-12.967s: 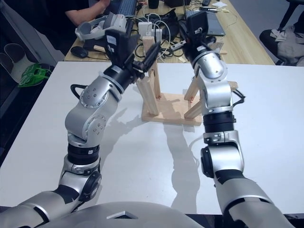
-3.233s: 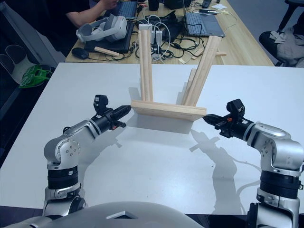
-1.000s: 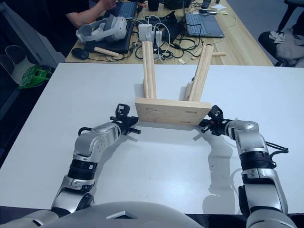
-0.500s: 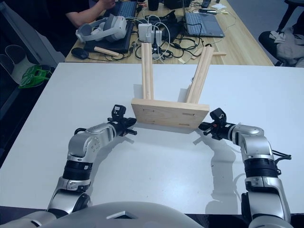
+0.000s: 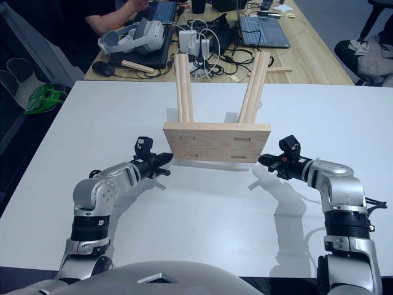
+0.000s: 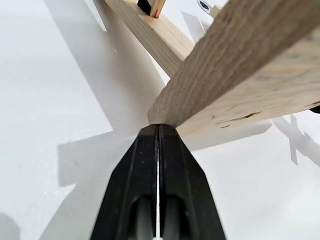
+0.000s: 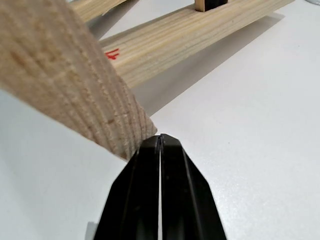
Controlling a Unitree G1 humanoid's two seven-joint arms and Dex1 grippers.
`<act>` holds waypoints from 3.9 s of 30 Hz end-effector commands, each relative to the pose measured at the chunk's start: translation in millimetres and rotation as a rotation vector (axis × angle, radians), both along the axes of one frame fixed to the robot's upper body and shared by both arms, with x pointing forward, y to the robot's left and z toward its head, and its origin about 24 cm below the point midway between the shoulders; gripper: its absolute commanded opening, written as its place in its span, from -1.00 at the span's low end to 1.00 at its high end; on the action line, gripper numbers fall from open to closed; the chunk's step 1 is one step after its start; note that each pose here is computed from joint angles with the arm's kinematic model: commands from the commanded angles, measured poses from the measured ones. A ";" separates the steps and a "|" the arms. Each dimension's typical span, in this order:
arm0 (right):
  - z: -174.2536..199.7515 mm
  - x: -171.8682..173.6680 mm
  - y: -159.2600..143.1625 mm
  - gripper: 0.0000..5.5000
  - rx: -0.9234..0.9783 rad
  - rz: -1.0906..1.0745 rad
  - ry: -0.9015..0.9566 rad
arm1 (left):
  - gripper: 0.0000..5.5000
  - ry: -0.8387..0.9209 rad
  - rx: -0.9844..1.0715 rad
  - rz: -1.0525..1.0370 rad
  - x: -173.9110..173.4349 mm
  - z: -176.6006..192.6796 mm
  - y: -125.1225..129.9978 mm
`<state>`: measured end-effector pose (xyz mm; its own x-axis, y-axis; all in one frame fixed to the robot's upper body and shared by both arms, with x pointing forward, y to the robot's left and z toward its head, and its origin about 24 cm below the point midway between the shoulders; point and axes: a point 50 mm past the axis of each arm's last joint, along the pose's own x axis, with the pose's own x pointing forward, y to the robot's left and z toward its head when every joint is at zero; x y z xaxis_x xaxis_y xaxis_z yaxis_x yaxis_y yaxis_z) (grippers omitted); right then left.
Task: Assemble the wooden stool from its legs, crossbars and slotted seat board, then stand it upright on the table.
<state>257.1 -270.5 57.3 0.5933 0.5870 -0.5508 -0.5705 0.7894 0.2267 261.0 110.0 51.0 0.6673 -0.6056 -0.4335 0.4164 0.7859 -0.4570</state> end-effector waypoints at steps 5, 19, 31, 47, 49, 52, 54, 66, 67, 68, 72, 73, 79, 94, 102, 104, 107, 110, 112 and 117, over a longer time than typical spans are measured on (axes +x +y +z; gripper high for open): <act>23.1 5.8 35.4 -1.00 0.179 0.157 -0.088 | -0.99 -0.076 -0.223 -0.184 -5.3 29.6 -32.2; 56.3 7.0 49.1 -1.00 0.298 0.193 -0.148 | -0.99 -0.127 -0.314 -0.253 -9.6 49.0 -31.6; 63.4 6.7 54.7 -1.00 0.324 0.199 -0.162 | -0.99 -0.164 -0.354 -0.273 -9.2 59.9 -29.5; 75.5 9.4 59.1 -1.00 0.388 0.197 -0.192 | -0.99 -0.203 -0.412 -0.301 -10.1 72.4 -28.8; 77.0 9.6 60.5 -1.00 0.401 0.197 -0.195 | -0.99 -0.209 -0.425 -0.303 -10.1 74.4 -28.8; 80.1 10.5 61.7 -1.00 0.422 0.195 -0.201 | -0.99 -0.218 -0.441 -0.304 -10.0 77.5 -28.7; 81.9 11.0 61.7 -1.00 0.430 0.192 -0.205 | -0.99 -0.223 -0.451 -0.301 -9.3 79.1 -28.2; 94.3 14.4 65.4 -1.00 0.483 0.182 -0.237 | -0.99 -0.261 -0.523 -0.294 -6.7 90.3 -25.8; 94.8 14.5 65.8 -1.00 0.486 0.181 -0.238 | -0.99 -0.267 -0.531 -0.295 -6.6 91.8 -25.7; 95.2 14.4 66.1 -1.00 0.488 0.182 -0.238 | -0.99 -0.271 -0.538 -0.295 -6.6 92.9 -25.6; 98.0 14.4 67.8 -1.00 0.506 0.182 -0.243 | -0.99 -0.275 -0.551 -0.299 -6.6 95.1 -25.0; 99.0 14.4 68.4 -1.00 0.511 0.184 -0.244 | -0.99 -0.273 -0.553 -0.300 -6.7 95.2 -25.1; 102.3 14.3 69.8 -1.00 0.523 0.188 -0.249 | -0.99 -0.269 -0.557 -0.298 -6.6 95.4 -25.0; 53.2 42.4 88.5 -1.00 0.240 -0.253 -0.432 | -0.99 -0.514 -0.068 0.271 36.3 51.7 -7.5; 34.2 48.5 98.6 -1.00 0.180 -0.457 -0.524 | -0.99 -0.559 -0.069 0.312 42.9 38.4 -20.1; 35.8 47.9 103.6 -1.00 0.173 -0.429 -0.578 | -0.99 -0.578 -0.097 0.321 43.5 41.6 -19.0; 39.2 48.0 110.7 -1.00 0.190 -0.388 -0.629 | -0.99 -0.595 -0.103 0.358 45.6 44.3 -14.9; 30.4 53.6 106.2 -1.00 0.139 -0.435 -0.590 | -0.99 -0.595 -0.052 0.360 47.5 39.8 -13.6; 24.7 58.1 99.9 -1.00 0.115 -0.493 -0.568 | -0.99 -0.593 -0.014 0.379 50.2 35.8 -11.9; 24.9 67.9 104.1 -1.00 0.064 -0.475 -0.639 | -0.99 -0.596 0.051 0.433 59.6 29.3 -8.5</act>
<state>318.9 -171.9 75.5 0.9818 0.1876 -0.0306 -0.1857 0.9810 0.0567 315.0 100.3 80.4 0.9679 -0.2430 0.0640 0.2512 0.9447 -0.2110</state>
